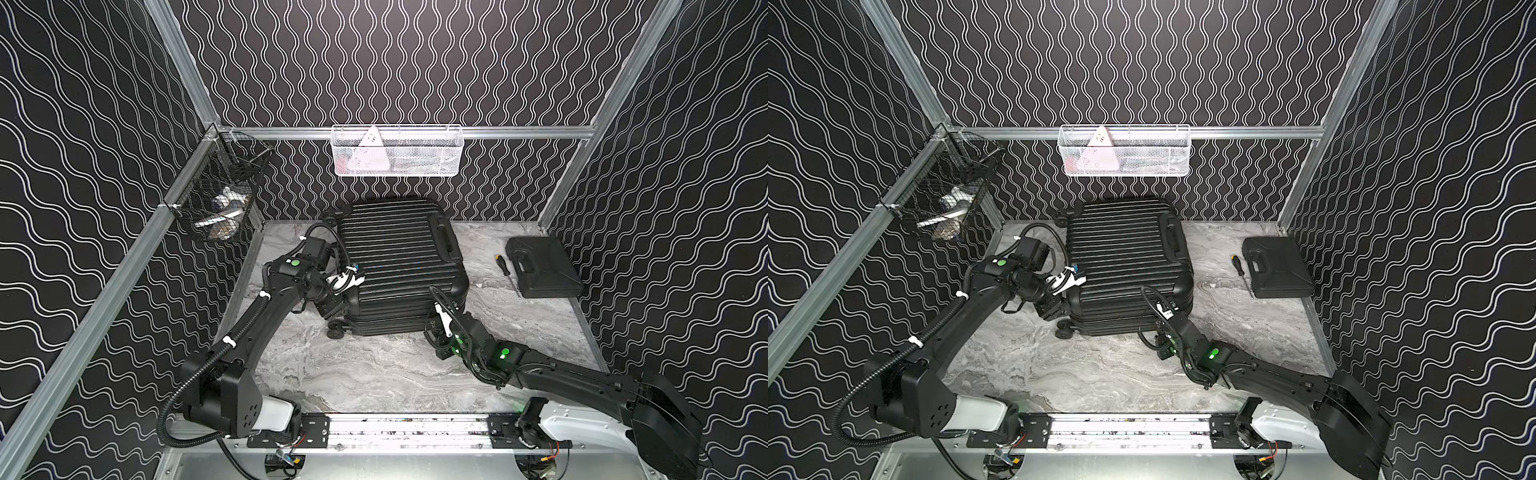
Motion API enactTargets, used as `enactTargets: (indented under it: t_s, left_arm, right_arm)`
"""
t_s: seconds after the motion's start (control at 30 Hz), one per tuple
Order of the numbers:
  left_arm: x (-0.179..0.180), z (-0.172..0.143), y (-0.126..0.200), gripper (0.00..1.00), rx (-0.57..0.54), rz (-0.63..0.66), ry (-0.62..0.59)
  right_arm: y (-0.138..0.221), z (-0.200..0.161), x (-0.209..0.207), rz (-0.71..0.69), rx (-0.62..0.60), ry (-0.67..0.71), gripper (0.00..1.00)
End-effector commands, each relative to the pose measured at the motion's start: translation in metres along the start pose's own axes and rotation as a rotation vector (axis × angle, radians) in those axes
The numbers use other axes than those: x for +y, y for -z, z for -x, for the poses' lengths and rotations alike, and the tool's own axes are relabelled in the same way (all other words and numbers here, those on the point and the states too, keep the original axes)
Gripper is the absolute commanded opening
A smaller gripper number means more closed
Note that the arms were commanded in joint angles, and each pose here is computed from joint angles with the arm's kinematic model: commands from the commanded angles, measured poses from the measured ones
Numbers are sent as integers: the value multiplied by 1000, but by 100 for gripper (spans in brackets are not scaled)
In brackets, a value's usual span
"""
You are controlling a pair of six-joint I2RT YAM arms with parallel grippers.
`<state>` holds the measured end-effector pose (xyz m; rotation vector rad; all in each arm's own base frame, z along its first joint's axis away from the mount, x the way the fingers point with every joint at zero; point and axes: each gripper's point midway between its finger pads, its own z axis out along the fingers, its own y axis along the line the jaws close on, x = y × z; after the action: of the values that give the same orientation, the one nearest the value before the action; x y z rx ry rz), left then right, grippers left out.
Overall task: Close the suitcase zippers
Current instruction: Zip the zipper on the suitcase.
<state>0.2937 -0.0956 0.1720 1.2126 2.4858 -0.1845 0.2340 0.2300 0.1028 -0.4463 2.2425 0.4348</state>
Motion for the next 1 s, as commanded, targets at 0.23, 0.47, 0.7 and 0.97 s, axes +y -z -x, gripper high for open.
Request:
enactTargets:
  t_s: [0.23, 0.47, 0.7, 0.97]
  left_arm:
    - [-9, -13, 17, 76, 0, -85, -130]
    - [-14, -23, 21, 76, -16, -81, -228]
    - [-1, -16, 13, 75, -52, -54, -300]
    - [-8, -17, 4, 69, -87, -74, -413]
  right_arm:
    - [3, -13, -14, -29, 42, -28, 0]
    - [2, -15, -16, -26, 45, -39, 0]
    - [2, -15, -15, -19, 46, -44, 0]
    - [1, -17, -14, -17, 53, -48, 0]
